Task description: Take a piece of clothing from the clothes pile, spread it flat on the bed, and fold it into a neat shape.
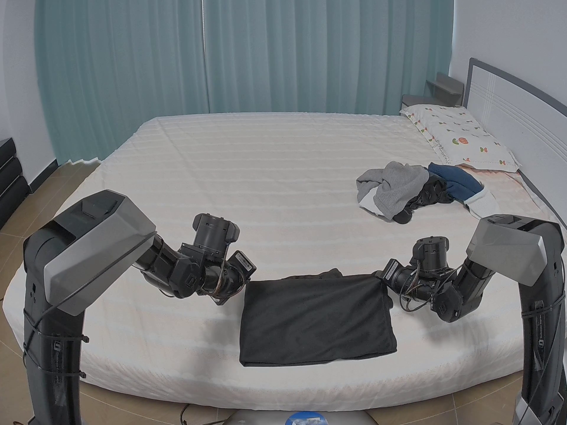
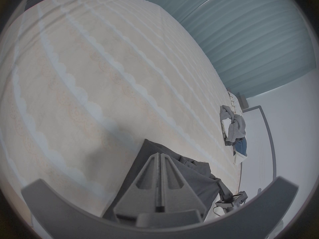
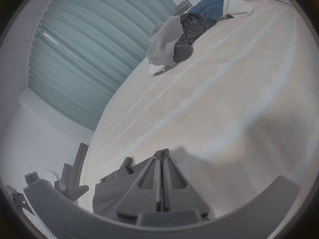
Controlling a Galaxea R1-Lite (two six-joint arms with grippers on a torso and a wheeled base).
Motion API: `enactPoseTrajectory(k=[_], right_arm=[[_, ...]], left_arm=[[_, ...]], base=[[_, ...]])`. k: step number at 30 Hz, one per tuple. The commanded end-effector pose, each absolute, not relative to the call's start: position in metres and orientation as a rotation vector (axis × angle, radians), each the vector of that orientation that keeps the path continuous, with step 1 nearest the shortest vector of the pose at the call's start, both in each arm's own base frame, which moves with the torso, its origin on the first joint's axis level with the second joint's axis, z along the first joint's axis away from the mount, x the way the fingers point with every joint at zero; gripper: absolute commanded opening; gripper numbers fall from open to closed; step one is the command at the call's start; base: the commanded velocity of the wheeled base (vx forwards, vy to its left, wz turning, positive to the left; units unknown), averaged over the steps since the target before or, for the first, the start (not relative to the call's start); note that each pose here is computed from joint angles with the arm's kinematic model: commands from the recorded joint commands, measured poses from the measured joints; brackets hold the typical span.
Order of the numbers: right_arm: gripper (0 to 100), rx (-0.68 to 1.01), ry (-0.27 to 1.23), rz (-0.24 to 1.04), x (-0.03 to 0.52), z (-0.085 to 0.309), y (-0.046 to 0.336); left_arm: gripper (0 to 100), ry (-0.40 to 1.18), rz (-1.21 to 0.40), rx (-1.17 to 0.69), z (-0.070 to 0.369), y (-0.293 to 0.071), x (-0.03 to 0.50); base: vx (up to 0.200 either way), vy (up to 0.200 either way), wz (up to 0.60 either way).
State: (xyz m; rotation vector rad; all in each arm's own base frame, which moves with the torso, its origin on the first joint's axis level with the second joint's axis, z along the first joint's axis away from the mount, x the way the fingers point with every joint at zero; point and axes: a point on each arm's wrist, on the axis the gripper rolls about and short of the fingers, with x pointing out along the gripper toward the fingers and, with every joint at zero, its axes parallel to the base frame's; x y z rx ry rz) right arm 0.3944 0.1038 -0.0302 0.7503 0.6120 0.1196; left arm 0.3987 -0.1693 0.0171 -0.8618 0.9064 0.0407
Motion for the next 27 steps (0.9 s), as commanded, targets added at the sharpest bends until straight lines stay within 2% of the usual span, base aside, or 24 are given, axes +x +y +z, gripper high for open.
enactPoseTrajectory(k=[1,13,23,24,27], right_arm=[[100,0.751,0.596,0.133,0.393,-0.029,0.105],[100,0.752,0.597,0.132,0.392,-0.031,0.105],[100,0.754,0.595,0.131,0.392,-0.03,0.104],[100,0.755,0.596,0.132,0.392,-0.03,0.105],[100,0.755,0.595,0.132,0.392,-0.03,0.105]], left_arm=[[100,0.904,0.042,-0.866,0.017,-0.17,0.399],[100,0.873,0.001,-0.849,0.007,-0.186,0.4],[100,0.849,0.016,-0.758,-0.01,-0.2,0.396],[0,0.846,0.016,-0.759,-0.01,-0.2,0.396],[0,0.828,0.037,-0.753,-0.01,-0.199,0.396]], base=[[0.0,0.0,0.0],[0.0,0.0,0.0],[0.0,0.0,0.0],[0.0,0.0,0.0],[0.0,0.0,0.0]])
